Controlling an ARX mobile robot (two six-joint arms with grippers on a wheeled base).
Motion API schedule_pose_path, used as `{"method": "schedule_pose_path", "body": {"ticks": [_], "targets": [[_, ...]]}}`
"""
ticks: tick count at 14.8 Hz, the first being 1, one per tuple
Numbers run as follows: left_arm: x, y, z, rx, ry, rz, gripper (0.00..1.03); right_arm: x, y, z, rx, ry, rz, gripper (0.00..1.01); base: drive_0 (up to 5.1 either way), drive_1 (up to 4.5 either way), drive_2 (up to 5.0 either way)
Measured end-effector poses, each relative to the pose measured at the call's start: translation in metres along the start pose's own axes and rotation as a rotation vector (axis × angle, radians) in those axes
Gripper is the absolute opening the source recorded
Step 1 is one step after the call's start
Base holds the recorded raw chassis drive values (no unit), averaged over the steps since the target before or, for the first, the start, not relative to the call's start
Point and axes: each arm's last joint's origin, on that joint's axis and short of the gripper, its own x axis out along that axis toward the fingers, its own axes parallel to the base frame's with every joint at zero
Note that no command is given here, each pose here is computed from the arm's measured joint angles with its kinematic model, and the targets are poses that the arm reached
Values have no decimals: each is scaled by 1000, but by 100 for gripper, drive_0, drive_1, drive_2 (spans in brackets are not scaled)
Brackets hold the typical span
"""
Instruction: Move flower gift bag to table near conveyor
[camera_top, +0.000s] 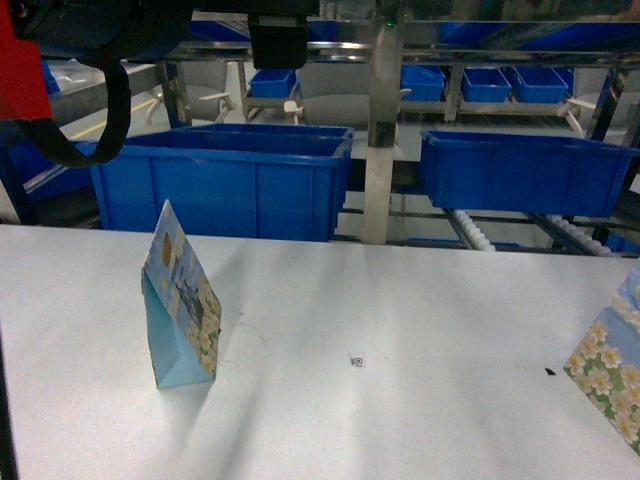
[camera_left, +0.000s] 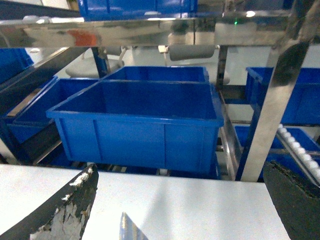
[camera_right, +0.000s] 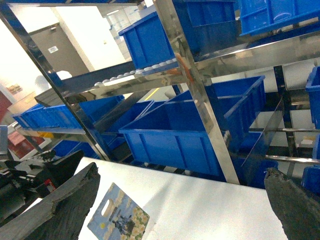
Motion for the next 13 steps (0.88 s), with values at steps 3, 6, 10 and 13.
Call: {"method": "schedule_pose_path", "body": {"ticks": [3, 6, 10, 13], "targets": [[-11, 29, -26, -36, -114, -77, 75, 0, 6, -5, -62, -50, -150, 89, 0, 0, 0], [-55, 81, -46, -58, -175, -61, 37, -34, 17, -45, -385, -129, -484, 51, 0, 0, 0], [-98, 114, -78, -44, -143, -74, 2, -71, 20, -83, -447, -97, -513, 2, 0, 0, 0], [-120, 129, -92, -42, -130, -72, 2, -91, 23, -103, -445, -88, -515, 2, 0, 0, 0]]}}
